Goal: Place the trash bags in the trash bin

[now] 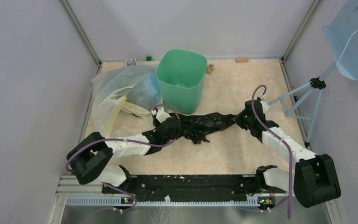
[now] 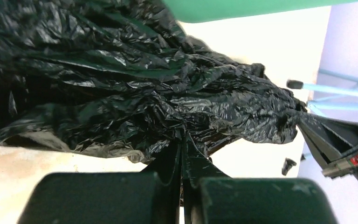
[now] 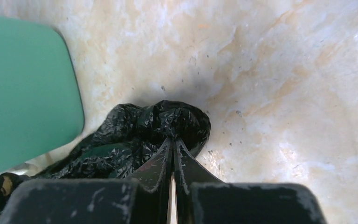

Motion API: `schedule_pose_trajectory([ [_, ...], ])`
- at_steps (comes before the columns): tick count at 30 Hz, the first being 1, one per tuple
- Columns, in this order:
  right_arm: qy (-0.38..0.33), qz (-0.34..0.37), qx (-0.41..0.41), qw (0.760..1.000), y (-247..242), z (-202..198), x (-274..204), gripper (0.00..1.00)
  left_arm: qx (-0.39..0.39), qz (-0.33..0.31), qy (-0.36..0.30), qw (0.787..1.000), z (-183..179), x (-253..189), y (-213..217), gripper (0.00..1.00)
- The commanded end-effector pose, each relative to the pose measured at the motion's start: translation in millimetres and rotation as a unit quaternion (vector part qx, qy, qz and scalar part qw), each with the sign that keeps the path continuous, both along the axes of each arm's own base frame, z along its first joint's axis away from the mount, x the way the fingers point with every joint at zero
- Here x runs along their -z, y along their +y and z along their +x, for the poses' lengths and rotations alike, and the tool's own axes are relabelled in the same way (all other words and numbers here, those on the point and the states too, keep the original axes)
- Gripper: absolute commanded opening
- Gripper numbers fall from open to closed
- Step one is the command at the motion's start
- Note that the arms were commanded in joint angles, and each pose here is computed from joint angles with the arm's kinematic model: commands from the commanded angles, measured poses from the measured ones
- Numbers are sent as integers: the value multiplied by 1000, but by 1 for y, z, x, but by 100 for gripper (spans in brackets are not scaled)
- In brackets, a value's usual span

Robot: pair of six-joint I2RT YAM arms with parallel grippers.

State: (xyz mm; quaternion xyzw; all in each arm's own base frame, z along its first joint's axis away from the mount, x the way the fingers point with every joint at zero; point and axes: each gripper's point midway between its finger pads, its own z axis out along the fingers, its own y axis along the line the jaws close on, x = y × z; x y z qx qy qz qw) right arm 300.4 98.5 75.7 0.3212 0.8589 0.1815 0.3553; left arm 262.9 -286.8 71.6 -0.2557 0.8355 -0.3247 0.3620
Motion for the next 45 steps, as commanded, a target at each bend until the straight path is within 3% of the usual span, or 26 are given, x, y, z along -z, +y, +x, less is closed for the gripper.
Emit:
schedule_pose_trajectory([
  [1, -50, -31, 30, 998, -22, 15, -40, 0, 128, -5, -23, 992, -12, -43, -11, 0],
  [5, -56, -34, 49, 997, -34, 15, -51, 0, 165, 39, -13, 985, -35, -52, 15, 0],
  [10, -60, -45, 60, 995, -43, 15, -59, 0, 225, -11, -2, 974, -64, -66, 36, 0],
  [15, -47, -61, 75, 994, -54, 9, -56, 0, 202, 23, -27, 979, -65, -76, 70, 0],
  [20, -48, -74, 82, 993, -62, 3, -57, 0, 219, 35, -57, 973, -62, -95, 76, 0],
  [22, -70, -82, 35, 994, -54, 5, -65, 2, 239, 31, -60, 969, -63, -101, 71, 0],
  [24, -114, -84, -61, 988, -32, 8, -80, 16, 272, 11, -73, 959, -67, -112, 59, 0],
  [27, -160, -78, -177, 968, -3, -1, -97, 55, 306, -9, -94, 947, -70, -124, 47, 0],
  [29, -195, -74, -213, 955, 7, -9, -111, 66, 317, -12, -108, 942, -69, -129, 44, 0],
  [33, -216, -74, -247, 942, 14, -18, -122, 74, 322, 0, -113, 940, -69, -128, 45, 0],
  [39, -168, -55, -308, 935, 31, -19, -101, 79, 329, 15, -112, 937, -69, -123, 47, 0],
  [45, -105, -112, -354, 922, 51, -15, -71, 83, 338, 20, -111, 934, -71, -117, 47, 0],
])
